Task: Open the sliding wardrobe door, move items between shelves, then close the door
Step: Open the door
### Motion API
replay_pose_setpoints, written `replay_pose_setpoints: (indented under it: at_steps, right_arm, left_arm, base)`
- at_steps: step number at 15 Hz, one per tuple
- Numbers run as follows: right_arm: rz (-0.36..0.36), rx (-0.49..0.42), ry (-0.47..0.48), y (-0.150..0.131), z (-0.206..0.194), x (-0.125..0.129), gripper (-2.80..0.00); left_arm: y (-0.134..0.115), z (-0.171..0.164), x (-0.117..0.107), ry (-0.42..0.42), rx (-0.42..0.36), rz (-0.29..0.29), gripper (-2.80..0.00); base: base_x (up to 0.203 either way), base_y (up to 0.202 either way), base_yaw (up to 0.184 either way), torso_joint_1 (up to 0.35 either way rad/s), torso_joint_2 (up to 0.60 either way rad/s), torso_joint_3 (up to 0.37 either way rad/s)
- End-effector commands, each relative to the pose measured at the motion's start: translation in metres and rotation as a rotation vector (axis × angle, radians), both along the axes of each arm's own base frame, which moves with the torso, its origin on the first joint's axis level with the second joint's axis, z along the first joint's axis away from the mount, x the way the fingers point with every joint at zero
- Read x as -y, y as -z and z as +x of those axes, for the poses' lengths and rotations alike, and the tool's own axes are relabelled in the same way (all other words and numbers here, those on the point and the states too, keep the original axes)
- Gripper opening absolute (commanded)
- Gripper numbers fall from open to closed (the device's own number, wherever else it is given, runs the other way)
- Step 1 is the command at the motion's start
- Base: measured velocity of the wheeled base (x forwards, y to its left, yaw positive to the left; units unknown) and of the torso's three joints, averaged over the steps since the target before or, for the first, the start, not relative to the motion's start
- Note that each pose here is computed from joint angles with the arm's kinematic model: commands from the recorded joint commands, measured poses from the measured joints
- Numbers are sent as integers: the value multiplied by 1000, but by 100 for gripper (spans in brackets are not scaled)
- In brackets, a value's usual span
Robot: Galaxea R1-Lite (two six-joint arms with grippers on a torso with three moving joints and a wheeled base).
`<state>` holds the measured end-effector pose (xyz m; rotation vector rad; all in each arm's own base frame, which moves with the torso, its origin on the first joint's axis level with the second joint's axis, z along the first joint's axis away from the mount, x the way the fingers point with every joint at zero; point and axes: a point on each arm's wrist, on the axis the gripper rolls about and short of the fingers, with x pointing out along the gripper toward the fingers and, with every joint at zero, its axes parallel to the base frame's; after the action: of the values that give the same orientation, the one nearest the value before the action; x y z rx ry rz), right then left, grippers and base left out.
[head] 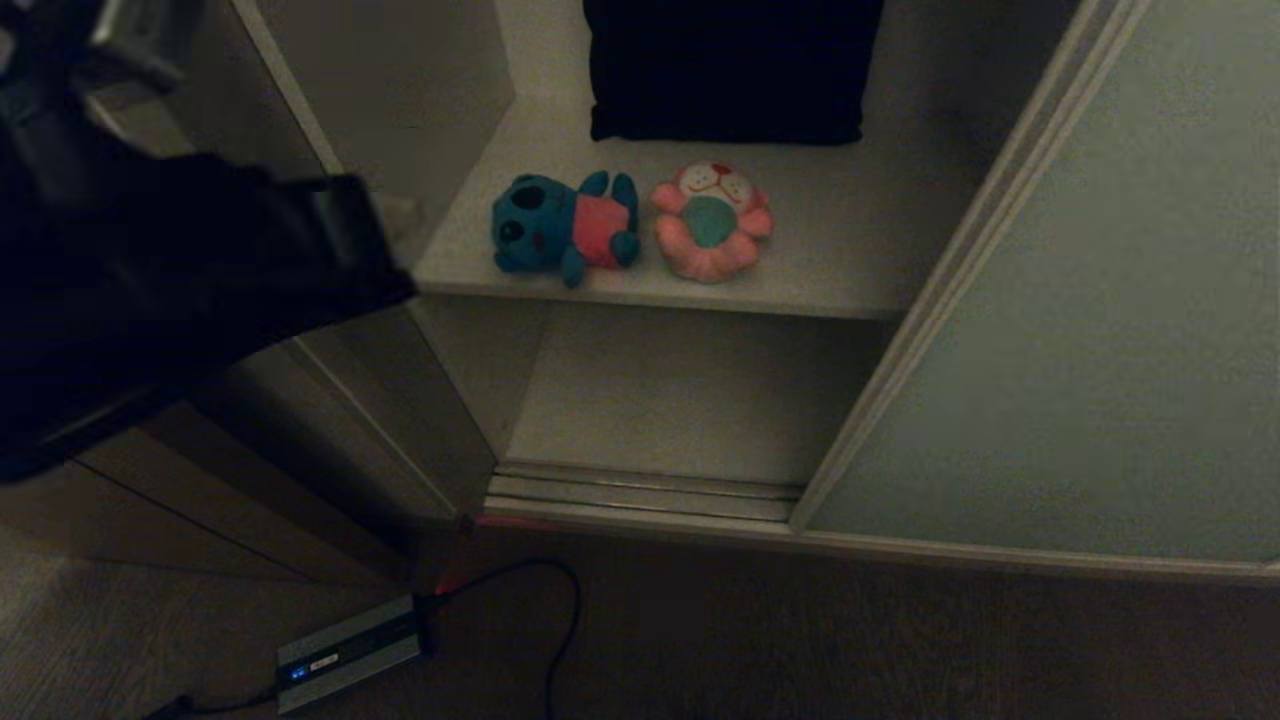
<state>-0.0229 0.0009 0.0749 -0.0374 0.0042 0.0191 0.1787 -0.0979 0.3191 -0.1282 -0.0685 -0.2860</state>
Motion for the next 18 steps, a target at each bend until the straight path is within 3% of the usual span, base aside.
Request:
replay_pose_setpoints:
  at_steps: [1,4,8,11,14,18]
  right_arm:
    - [-1,-5,-1,1,0,0,-280]
    - [-1,-5,-1,1,0,0,-280]
    - [-1,-5,-1,1,0,0,-280]
    - [-1,-6,-1,1,0,0,-280]
    - [-1,-6,-1,1,0,0,-280]
    - [-1,-5,-1,1,0,0,-280]
  left_arm:
    - [24,-65,-50,-100,34,2,-280]
    - [55,-124,-88,-254,18,8,-280]
    - [107,-189,-101,-288,11,27,-280]
    - [165,-200,-98,-278,-49,115,-280]
    - [195,-194,-97,-263,-131,147,-280]
    - [231,-205,-97,-257,-63,161,-280]
  base:
    - [0,0,0,0,0,0]
    - [0,0,0,0,0,0]
    - [0,0,0,0,0,0]
    - [0,0,0,0,0,0]
    - [0,0,0,0,0,0]
    - [0,0,0,0,0,0]
